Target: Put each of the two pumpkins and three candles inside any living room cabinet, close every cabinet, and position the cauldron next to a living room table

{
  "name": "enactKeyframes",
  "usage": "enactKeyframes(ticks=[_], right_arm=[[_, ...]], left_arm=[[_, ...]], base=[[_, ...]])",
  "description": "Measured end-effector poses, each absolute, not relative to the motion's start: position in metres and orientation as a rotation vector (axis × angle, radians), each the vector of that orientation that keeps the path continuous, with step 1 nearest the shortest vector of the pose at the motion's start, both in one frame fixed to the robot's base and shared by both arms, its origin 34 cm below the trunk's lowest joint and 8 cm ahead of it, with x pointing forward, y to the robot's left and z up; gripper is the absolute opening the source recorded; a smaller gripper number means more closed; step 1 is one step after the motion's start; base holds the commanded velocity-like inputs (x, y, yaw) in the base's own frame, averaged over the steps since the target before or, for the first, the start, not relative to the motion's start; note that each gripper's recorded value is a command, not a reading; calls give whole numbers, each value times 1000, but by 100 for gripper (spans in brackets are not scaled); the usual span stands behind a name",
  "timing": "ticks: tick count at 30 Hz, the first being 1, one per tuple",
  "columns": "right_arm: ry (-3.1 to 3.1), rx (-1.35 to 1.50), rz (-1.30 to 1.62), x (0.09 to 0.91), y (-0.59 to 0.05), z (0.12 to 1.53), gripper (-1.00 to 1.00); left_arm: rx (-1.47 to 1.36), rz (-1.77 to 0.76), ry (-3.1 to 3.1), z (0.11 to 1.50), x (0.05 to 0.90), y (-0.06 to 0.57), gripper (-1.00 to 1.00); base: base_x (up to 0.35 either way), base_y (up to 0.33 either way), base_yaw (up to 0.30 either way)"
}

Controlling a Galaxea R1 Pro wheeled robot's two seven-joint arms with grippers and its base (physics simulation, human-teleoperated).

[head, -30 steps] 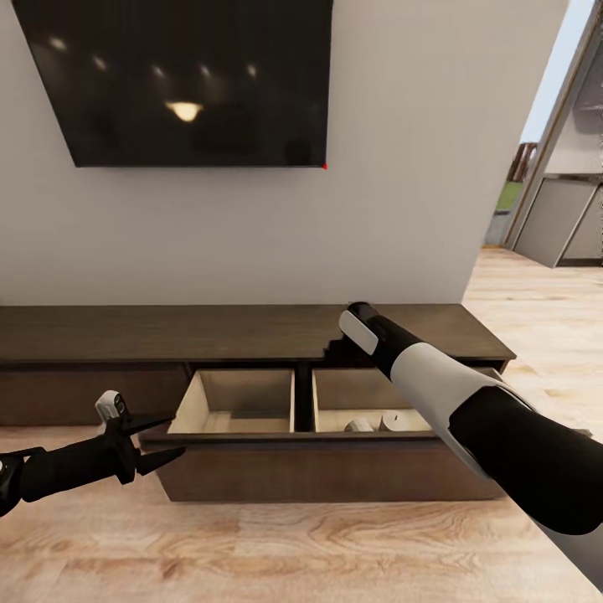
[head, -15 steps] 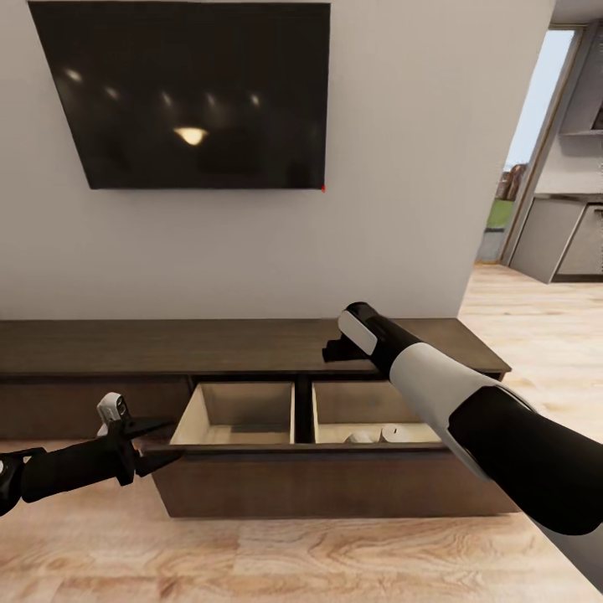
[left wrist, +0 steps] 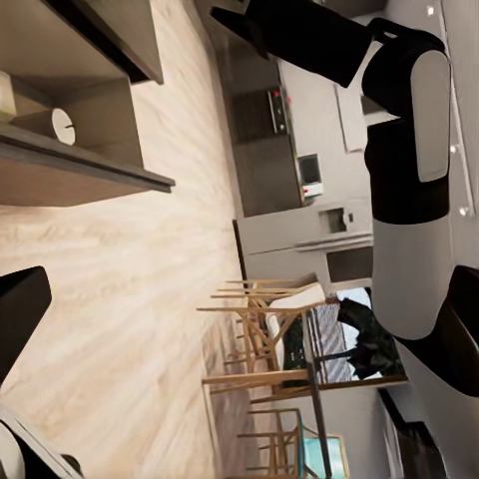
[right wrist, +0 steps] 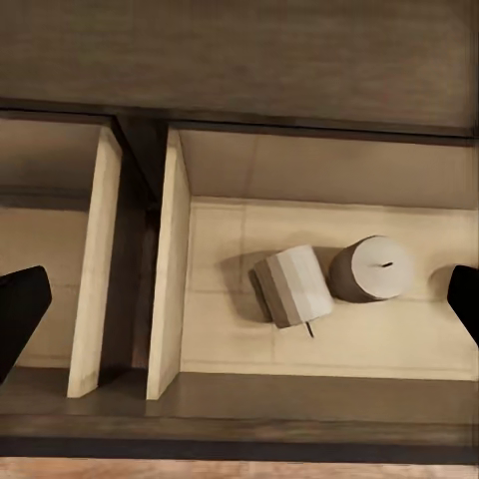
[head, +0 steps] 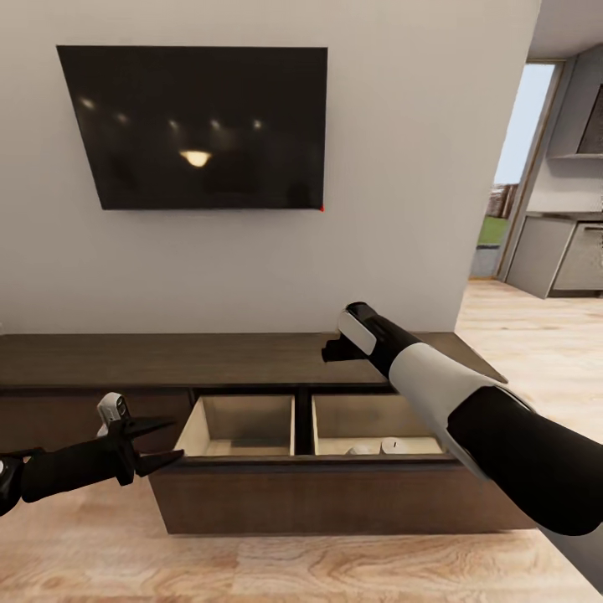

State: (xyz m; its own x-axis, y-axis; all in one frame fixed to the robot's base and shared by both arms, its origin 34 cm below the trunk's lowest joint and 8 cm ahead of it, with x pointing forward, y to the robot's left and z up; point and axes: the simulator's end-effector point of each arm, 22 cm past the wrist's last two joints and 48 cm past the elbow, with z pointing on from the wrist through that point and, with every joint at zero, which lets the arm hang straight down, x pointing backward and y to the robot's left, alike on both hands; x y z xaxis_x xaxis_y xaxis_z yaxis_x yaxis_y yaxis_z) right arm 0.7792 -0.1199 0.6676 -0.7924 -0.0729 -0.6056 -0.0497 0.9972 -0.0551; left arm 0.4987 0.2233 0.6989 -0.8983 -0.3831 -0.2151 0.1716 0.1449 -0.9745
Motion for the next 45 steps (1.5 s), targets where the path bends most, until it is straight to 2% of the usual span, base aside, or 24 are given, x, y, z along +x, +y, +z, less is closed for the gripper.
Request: enactKeyframes(ticks=[12, 18, 26, 36, 45], right_arm=[[2427, -78, -47, 772, -119, 705, 100], [2367, -39, -33, 784, -122, 727, 100], [2282, 4, -8, 802, -121, 757, 100], [2168, -46, 55, 813, -91, 817, 100], [2105, -2, 83, 824, -89, 837, 100]], left_arm=[[-156, -1782, 1983, 720, 490, 224, 100], [-128, -1668, 2019, 723, 498, 234, 100], [-107, -1497, 2062, 729, 515, 252, 100], [-141, -1377, 2083, 747, 533, 272, 100], [-176, -1248, 2145, 749, 545, 287, 100]], base=[[0, 0, 0], [-29, 0, 0], [-265, 0, 0], [-63, 0, 0], [-307, 0, 0]])
